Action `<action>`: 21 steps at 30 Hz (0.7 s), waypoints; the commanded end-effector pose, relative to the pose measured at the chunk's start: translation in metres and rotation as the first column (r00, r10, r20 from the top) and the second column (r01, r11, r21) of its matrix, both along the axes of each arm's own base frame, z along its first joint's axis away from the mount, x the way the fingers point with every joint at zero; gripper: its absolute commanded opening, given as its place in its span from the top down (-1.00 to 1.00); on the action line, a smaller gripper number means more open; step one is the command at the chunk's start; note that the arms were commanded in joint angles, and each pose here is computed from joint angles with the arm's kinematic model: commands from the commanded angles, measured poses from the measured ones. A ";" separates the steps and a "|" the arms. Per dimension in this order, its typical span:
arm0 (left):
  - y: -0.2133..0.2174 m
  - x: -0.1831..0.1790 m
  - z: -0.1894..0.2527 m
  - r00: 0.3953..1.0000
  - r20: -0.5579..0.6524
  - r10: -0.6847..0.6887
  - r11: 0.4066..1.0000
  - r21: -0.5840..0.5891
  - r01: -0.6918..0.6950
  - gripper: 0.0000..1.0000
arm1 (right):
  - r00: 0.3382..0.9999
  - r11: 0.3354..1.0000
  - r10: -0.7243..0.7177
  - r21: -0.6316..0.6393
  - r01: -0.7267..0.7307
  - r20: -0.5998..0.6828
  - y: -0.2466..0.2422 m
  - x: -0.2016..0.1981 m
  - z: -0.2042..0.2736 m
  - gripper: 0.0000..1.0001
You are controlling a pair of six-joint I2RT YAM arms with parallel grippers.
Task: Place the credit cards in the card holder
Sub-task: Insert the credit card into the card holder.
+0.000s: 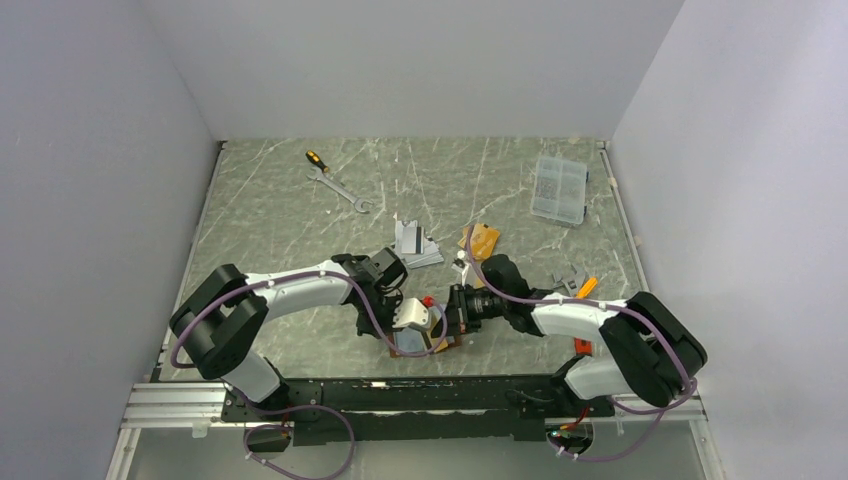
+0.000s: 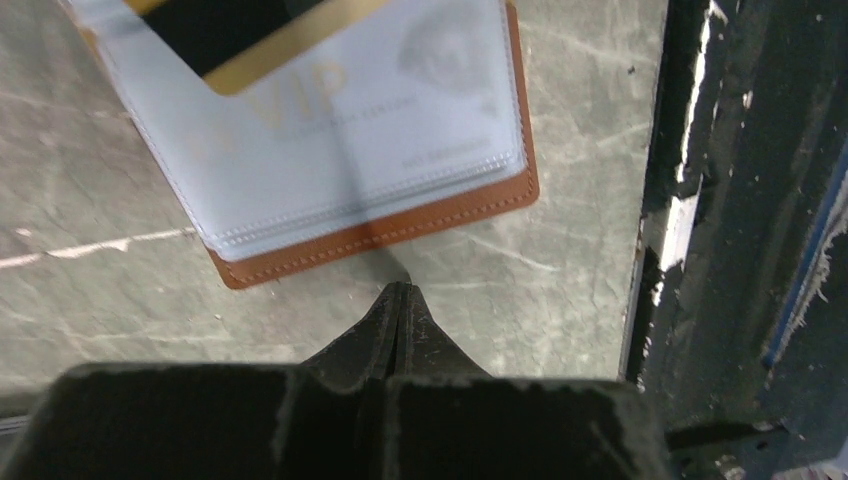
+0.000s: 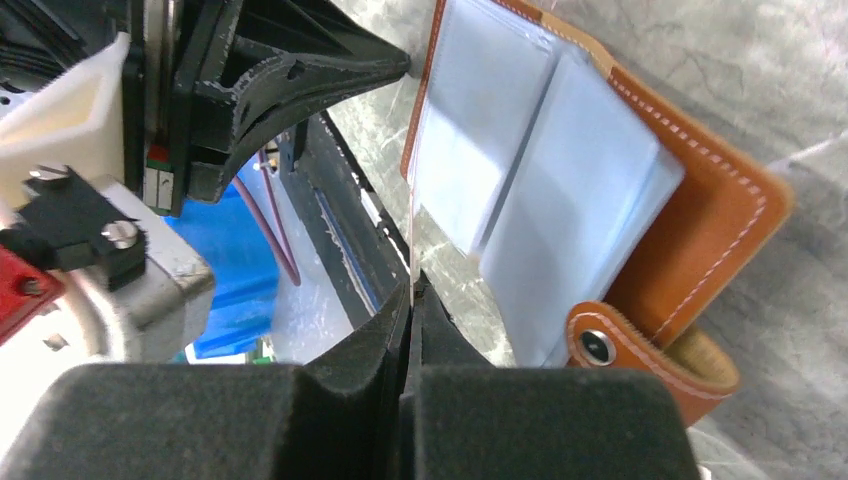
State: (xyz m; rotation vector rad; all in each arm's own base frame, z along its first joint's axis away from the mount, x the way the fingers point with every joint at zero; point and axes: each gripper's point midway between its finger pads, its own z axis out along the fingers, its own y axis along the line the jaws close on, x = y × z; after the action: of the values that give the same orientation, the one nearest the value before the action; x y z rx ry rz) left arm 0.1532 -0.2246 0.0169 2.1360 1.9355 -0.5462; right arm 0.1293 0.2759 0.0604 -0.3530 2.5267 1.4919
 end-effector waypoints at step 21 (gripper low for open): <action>-0.019 0.017 0.035 0.999 -0.017 0.038 0.996 -0.077 -0.039 1.00 | 0.985 0.976 -0.149 -0.150 0.160 0.081 -0.004 0.039 -0.020 1.00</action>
State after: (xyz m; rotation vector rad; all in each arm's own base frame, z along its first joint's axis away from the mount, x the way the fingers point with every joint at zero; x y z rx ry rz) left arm 0.1629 -0.2229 0.0262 2.0948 2.0070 -0.5715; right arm 0.1584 0.2713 0.0310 -0.2167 2.6170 1.2773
